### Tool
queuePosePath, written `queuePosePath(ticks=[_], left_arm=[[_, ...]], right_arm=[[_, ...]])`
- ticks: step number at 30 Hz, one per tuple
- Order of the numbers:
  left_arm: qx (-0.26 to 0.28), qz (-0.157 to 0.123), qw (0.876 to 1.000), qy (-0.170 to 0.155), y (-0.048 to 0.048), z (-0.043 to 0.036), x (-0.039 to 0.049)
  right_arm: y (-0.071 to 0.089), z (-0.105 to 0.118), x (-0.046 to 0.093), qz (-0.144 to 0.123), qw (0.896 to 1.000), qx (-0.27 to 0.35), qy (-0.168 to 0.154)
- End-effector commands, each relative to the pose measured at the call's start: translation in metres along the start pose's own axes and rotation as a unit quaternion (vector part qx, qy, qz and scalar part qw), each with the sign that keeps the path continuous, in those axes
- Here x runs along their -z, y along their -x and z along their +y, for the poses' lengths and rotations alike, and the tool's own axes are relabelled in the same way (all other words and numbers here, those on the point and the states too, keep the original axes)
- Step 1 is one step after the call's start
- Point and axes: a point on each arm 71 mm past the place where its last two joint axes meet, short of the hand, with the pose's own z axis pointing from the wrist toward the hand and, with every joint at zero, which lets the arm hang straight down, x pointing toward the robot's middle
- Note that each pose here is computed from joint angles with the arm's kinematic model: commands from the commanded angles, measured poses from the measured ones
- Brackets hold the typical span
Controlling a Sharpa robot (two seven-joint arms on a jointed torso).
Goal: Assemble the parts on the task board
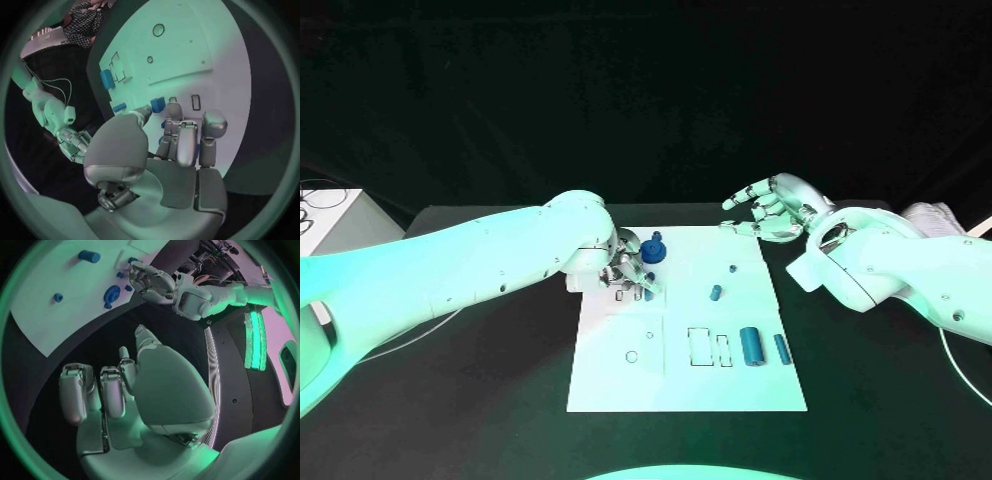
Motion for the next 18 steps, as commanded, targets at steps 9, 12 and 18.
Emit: queuePosePath(ticks=[9,12,18], left_arm=[[0.012,0.001,1.000,-0.017,-0.0003,-0.0033,-0.0001],[0.021,0.000,1.000,-0.020,-0.0001,-0.0032,0.0001],[0.047,-0.001,0.999,-0.028,-0.0002,-0.0017,0.0009]], right_arm=[[-0.0033,-0.0010,-0.0005,0.014,1.000,0.009,-0.003],[-0.0035,-0.0014,-0.0006,0.015,1.000,0.010,-0.004],[-0.0036,-0.0023,-0.0009,0.016,1.000,0.010,-0.006]])
